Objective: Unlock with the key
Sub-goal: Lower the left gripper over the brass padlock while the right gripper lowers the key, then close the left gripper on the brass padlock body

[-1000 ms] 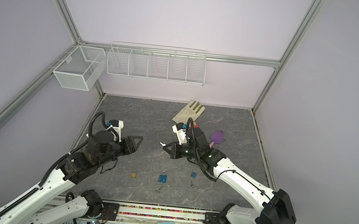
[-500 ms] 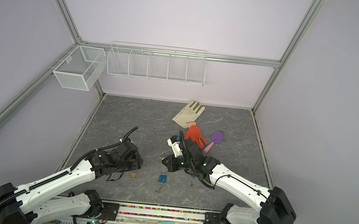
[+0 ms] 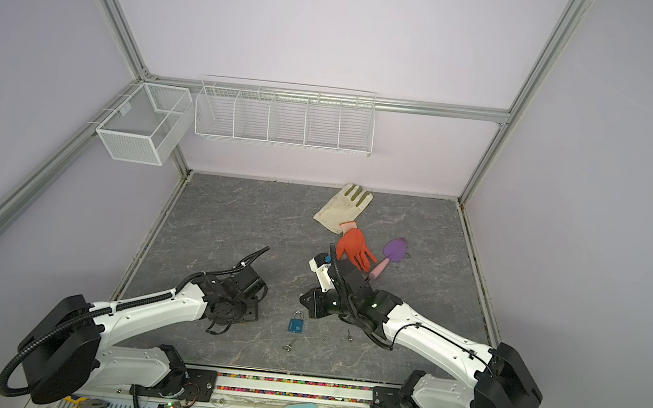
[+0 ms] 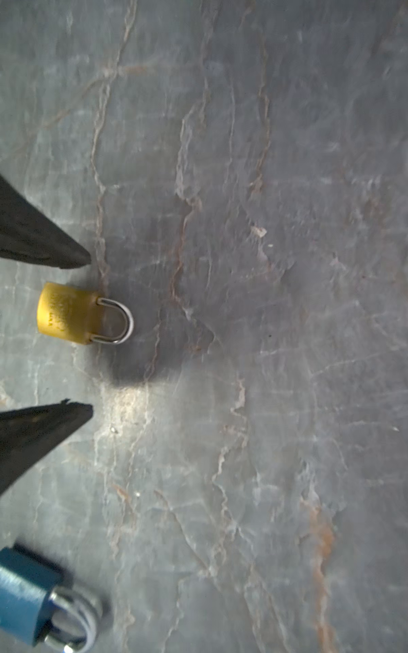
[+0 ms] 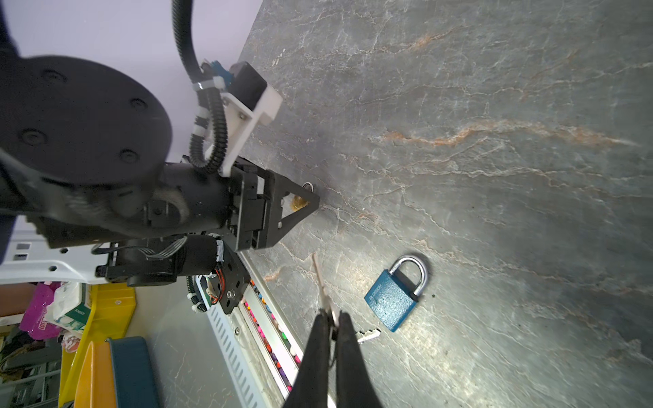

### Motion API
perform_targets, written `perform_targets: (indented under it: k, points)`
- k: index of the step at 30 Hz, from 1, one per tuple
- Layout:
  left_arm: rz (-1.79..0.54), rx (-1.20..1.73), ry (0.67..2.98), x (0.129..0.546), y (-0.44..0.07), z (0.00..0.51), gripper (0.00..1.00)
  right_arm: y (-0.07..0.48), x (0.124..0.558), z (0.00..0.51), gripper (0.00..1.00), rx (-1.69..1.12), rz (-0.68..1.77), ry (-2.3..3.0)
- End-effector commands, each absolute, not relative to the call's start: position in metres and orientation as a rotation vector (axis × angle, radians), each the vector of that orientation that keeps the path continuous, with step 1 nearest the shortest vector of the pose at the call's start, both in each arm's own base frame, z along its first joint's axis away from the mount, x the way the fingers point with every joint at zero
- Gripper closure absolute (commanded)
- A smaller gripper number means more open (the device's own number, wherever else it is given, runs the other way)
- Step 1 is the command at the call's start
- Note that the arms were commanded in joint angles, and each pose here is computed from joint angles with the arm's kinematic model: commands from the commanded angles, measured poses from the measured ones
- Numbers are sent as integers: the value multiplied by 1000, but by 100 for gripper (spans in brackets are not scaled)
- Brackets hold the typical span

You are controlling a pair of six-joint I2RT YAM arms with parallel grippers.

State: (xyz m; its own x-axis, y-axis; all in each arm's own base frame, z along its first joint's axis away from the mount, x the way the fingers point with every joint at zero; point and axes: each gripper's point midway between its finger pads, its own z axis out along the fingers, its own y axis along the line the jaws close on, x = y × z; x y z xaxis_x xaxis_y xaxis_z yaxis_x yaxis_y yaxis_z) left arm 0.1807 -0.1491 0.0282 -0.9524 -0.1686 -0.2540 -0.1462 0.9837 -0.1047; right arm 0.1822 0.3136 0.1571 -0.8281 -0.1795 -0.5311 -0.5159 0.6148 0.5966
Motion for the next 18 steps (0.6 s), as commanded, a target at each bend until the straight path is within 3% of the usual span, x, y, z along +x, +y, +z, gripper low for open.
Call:
perform_targets:
  k: [1,11,18]
  points:
    - [-117,-266,2877,178,-149,20,40,309,180,159,94,-547,1076,2404]
    - [-116,-278,2889,176,-151,20,56,306,180,159,94,-546,1058,2406]
    - [-17,-274,2902,175,-143,15,60,304,181,160,94,-540,1044,2404]
